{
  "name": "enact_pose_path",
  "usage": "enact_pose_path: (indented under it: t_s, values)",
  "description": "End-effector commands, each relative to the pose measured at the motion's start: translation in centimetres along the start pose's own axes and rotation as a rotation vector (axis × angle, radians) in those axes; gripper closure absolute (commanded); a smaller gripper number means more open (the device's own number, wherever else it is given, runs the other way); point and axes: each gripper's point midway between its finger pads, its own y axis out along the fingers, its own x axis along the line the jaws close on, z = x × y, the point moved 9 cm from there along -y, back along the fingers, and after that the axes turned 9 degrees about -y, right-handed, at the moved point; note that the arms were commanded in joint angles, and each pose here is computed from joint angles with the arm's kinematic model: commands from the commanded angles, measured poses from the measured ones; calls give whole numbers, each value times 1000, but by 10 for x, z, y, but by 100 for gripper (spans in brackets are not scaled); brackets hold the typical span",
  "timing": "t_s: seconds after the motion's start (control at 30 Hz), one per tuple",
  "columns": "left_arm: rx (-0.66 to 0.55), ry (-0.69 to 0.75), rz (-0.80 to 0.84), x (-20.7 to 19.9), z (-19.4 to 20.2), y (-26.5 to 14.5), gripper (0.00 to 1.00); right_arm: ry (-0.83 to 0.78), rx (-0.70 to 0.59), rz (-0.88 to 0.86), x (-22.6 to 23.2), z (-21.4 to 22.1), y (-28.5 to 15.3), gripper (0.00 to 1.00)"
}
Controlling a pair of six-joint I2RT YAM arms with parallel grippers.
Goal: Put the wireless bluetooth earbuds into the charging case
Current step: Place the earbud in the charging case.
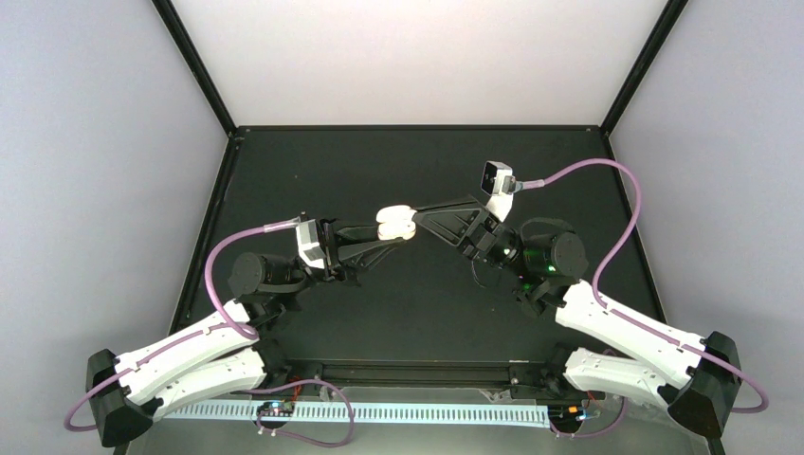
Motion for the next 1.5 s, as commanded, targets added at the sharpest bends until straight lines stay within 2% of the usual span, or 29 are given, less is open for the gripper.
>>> enact_pose_path:
  t_s: [0.0, 0.67, 1.47]
  values:
    - [-92, 35, 42, -11, -26, 2, 98, -12, 5, 47, -7, 5, -3, 99]
    - [-78, 31, 34, -10, -23, 2, 98, -21, -2, 80, -7, 4, -5, 89]
    - [-73, 29, 17, -10, -21, 1, 98, -37, 6, 153, -12, 5, -10, 91]
